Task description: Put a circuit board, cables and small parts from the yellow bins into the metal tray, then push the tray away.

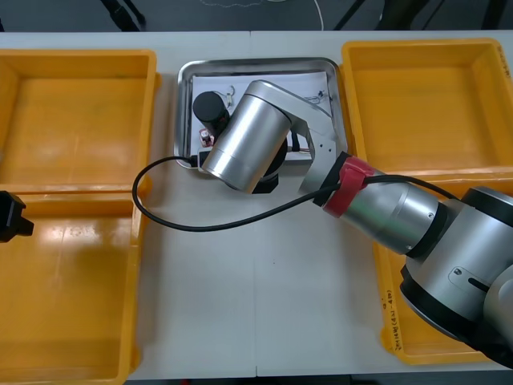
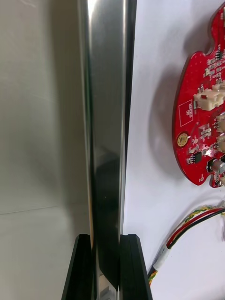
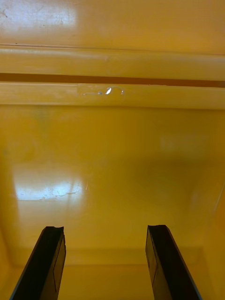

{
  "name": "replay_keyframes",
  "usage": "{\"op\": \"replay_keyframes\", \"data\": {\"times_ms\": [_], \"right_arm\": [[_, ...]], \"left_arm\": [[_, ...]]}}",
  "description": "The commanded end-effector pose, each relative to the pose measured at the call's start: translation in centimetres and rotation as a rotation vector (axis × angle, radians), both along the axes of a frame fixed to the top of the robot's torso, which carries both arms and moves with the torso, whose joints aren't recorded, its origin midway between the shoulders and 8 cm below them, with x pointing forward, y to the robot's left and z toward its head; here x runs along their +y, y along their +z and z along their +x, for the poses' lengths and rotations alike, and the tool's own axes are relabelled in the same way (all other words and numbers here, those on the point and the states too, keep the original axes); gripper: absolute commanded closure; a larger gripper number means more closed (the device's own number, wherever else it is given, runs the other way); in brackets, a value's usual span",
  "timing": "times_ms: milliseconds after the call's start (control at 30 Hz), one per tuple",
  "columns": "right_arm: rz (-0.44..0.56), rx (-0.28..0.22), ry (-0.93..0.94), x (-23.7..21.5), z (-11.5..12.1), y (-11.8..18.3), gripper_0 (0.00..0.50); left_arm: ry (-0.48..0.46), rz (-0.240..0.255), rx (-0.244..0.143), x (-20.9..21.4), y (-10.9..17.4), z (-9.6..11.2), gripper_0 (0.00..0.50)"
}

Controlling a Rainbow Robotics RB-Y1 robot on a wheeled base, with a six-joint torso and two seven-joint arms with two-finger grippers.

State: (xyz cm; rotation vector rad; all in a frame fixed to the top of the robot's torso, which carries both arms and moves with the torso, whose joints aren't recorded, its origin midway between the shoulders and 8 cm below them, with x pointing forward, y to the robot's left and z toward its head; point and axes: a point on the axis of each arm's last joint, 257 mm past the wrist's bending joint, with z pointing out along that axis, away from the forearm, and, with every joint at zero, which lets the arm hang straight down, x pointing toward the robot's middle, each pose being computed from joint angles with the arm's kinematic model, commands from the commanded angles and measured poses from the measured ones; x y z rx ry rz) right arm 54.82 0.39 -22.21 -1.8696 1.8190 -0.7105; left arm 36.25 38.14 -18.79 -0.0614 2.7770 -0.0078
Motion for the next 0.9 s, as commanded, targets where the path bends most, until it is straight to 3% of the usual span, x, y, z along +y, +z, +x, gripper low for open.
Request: {"op": "replay_keyframes", "data": {"times_ms": [33,900], "right_arm": [[0.015,-0.073,0.051,2.3,1.8,4.2,0.500],[0.051,-0.143,0.116,4.1,4.9,6.8,0.500]], "left_arm": [[-0.054,0.079,0.003,2.3,0.8,-0.6,0.000],[-0.054,0.079,0.003,2.3,0.8,-0.6,0.000]]}}
